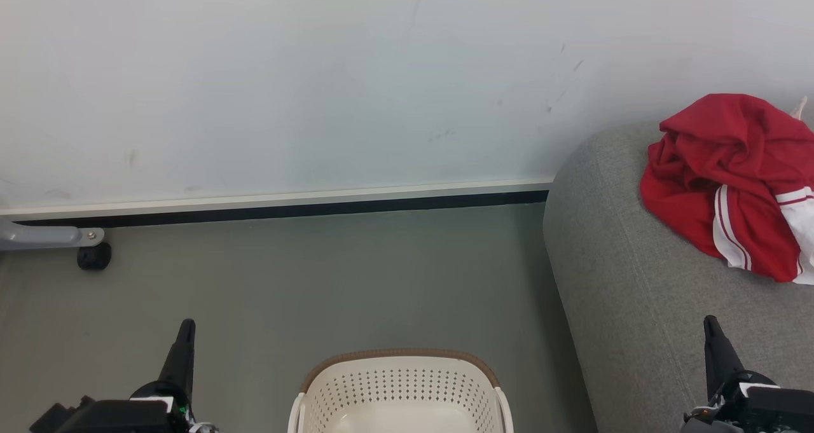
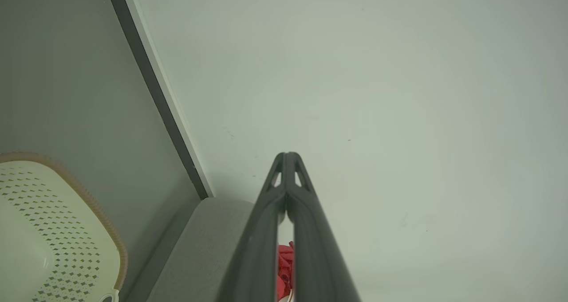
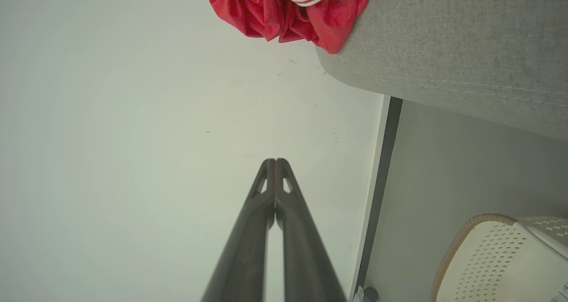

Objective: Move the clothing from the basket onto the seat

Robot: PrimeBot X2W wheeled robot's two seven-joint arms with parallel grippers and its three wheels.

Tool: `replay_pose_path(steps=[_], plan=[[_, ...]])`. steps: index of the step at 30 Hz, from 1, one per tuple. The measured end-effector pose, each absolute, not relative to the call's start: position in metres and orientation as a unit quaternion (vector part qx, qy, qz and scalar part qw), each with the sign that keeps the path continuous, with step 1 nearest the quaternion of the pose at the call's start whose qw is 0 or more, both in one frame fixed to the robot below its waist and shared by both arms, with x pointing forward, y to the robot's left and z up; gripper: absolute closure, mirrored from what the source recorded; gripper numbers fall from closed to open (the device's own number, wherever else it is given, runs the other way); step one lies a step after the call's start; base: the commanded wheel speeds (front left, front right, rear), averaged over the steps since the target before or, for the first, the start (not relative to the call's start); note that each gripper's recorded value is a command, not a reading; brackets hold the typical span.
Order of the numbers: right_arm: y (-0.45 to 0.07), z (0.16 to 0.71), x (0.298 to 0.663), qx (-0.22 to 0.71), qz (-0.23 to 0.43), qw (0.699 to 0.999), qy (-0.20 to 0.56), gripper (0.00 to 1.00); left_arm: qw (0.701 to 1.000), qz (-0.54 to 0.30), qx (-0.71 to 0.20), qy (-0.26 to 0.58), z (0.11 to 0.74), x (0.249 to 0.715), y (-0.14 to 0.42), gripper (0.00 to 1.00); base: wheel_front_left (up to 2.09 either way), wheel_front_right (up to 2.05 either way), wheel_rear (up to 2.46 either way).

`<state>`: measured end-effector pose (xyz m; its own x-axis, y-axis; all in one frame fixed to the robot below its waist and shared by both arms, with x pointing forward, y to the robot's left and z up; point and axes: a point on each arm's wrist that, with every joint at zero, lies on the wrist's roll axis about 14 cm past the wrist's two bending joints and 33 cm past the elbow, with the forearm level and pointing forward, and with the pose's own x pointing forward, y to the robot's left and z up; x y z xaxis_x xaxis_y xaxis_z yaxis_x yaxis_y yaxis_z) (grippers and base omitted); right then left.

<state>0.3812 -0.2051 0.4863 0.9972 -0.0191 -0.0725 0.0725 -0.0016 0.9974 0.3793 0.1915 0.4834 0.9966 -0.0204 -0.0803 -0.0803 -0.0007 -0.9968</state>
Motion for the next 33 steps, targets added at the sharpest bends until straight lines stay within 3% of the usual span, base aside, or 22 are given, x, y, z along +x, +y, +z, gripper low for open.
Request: replay_pose_path(steps=[33], plan=[[-0.205, 0.4864, 0.3812, 0.707, -0.032, 0.706, 0.019, 1.0, 0.706, 0.021, -0.707, 0.036, 0.4833, 0.3793, 0.1915, 1.0, 0.0, 0.0, 0.0]])
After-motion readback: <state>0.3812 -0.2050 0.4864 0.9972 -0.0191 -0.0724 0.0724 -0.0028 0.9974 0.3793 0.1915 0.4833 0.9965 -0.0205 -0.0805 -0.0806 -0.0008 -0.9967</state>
